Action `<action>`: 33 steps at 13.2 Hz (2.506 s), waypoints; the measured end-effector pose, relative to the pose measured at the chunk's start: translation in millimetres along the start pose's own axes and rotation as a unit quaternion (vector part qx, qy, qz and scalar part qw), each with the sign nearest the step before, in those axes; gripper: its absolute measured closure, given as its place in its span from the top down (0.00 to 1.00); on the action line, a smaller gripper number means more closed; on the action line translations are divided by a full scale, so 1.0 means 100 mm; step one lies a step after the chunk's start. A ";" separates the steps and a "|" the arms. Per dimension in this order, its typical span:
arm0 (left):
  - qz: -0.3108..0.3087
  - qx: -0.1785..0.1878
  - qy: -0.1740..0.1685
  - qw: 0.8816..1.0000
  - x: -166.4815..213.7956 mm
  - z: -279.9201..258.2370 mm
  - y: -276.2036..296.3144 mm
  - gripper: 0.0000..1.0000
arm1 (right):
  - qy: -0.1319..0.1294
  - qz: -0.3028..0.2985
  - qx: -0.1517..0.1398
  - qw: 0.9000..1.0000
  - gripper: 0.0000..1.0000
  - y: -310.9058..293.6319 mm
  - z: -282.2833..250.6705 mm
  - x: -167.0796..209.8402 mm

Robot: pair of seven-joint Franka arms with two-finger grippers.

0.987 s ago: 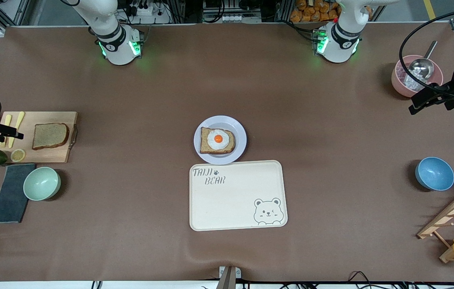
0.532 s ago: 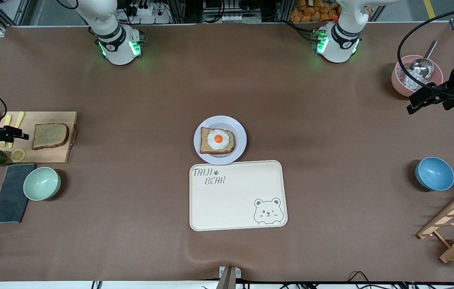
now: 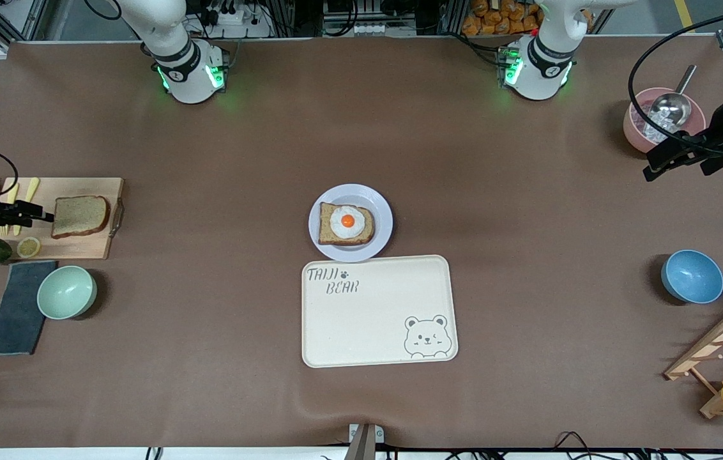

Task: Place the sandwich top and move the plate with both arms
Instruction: 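Reach the right gripper down to the bread slice on the board, then grasp the bread slice edge with the right gripper and lift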

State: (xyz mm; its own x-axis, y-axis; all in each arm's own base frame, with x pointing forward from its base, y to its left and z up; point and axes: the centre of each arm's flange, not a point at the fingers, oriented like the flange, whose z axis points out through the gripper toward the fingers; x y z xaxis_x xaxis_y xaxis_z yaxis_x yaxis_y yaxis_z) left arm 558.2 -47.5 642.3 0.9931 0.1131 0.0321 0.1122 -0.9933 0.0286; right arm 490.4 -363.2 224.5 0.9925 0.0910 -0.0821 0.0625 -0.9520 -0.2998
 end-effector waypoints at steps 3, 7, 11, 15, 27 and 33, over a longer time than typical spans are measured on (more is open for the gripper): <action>0.000 0.000 0.000 1.000 0.00 0.00 0.00 1.00 | -0.002 0.003 0.007 1.000 0.75 0.04 0.09 -0.02; 0.001 0.000 0.000 1.000 0.00 0.00 0.01 1.00 | 0.005 -0.004 0.019 1.000 0.59 0.09 0.21 -0.04; 0.005 0.000 0.000 1.000 -0.01 0.00 0.06 1.00 | 0.004 -0.003 0.022 1.000 0.53 0.11 0.27 -0.06; 0.009 0.000 -0.002 1.000 -0.03 0.01 0.10 1.00 | 0.009 -0.014 0.018 1.000 0.38 0.18 0.28 -0.09; 0.016 0.000 -0.004 1.000 -0.04 0.01 0.17 1.00 | 0.007 -0.023 0.031 0.999 0.03 0.15 0.28 -0.09; 0.014 0.000 -0.006 1.000 -0.03 0.03 0.15 1.00 | -0.009 0.000 0.091 0.996 0.03 -0.02 0.05 0.04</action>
State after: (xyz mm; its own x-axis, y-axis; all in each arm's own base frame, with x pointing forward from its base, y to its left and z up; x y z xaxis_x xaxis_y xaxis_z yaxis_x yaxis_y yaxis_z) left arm 556.6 -63.0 640.1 0.9961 0.0851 0.0218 0.0845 -0.9960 0.0273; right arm 493.7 -359.2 220.0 0.9902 0.0978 -0.0994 0.0405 -0.8837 -0.4663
